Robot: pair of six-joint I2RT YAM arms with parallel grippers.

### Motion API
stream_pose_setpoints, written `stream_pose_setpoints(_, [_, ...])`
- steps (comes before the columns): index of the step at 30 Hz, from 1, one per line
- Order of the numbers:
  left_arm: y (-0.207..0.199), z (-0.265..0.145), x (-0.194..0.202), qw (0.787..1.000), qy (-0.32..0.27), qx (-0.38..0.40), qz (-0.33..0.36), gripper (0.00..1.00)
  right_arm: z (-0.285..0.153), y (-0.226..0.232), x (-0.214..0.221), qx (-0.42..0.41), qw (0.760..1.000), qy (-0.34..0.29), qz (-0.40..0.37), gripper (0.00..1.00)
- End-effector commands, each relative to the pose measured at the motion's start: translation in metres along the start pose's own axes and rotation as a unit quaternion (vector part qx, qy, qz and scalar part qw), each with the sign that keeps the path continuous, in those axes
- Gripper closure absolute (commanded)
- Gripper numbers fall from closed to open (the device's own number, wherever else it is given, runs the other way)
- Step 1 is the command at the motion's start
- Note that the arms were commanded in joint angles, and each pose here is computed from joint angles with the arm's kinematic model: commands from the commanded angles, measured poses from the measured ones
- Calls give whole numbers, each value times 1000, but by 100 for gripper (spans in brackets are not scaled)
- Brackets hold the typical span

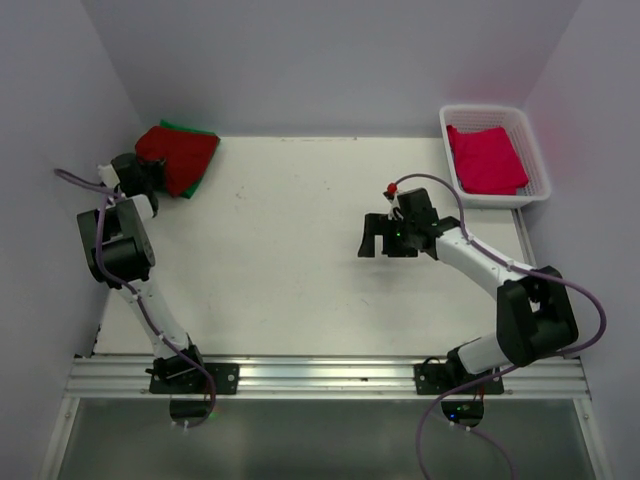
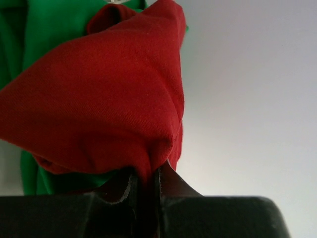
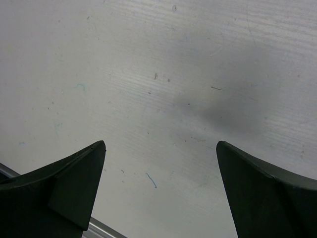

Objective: Fold and stack the t-shirts
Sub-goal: Put the neatly folded tshirt into the corner of the board with the left arm

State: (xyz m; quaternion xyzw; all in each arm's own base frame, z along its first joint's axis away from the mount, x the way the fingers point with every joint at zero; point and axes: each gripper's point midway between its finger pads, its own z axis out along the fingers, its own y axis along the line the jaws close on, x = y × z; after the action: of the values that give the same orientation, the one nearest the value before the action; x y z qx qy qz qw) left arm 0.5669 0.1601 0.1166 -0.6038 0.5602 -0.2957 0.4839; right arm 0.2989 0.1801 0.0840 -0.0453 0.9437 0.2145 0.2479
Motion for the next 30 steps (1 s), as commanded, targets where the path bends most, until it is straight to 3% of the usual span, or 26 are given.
stream_pose_setpoints(1, [-25,-8,-17,999,-41,0,-16,96,-6,10,-3,-24,999,-18,-9,1])
stream_pose_setpoints(3, [-20,-9,-16,999,-38,-16,-19,80,-8,9,-2,-24,999,-20,-10,1])
stream_pose_setpoints(4, [-18,-10,-21,998,-52,-23,-19,61,-8,11,-1,-29,999,-21,-10,1])
stream_pose_setpoints(10, [-27,-31,-23,997,-59,-56,-8,19,-5,14,-1,-42,999,-24,-8,1])
stream_pose_setpoints(21, [-52,-114,-15,993,-69,-90,25,18,-14,23,-4,-63,997,-39,-9,1])
stream_pose_setpoints(25, [-73,-145,-1,997,-64,-37,37,18,-15,23,-4,-63,997,-39,-7,1])
stream_pose_setpoints(28, [-79,-147,4,997,-66,-10,48,18,-17,23,-3,-62,997,-39,-7,1])
stream_pose_setpoints(30, [-100,-143,12,994,-48,53,86,20,-18,22,-4,-58,997,-40,-8,1])
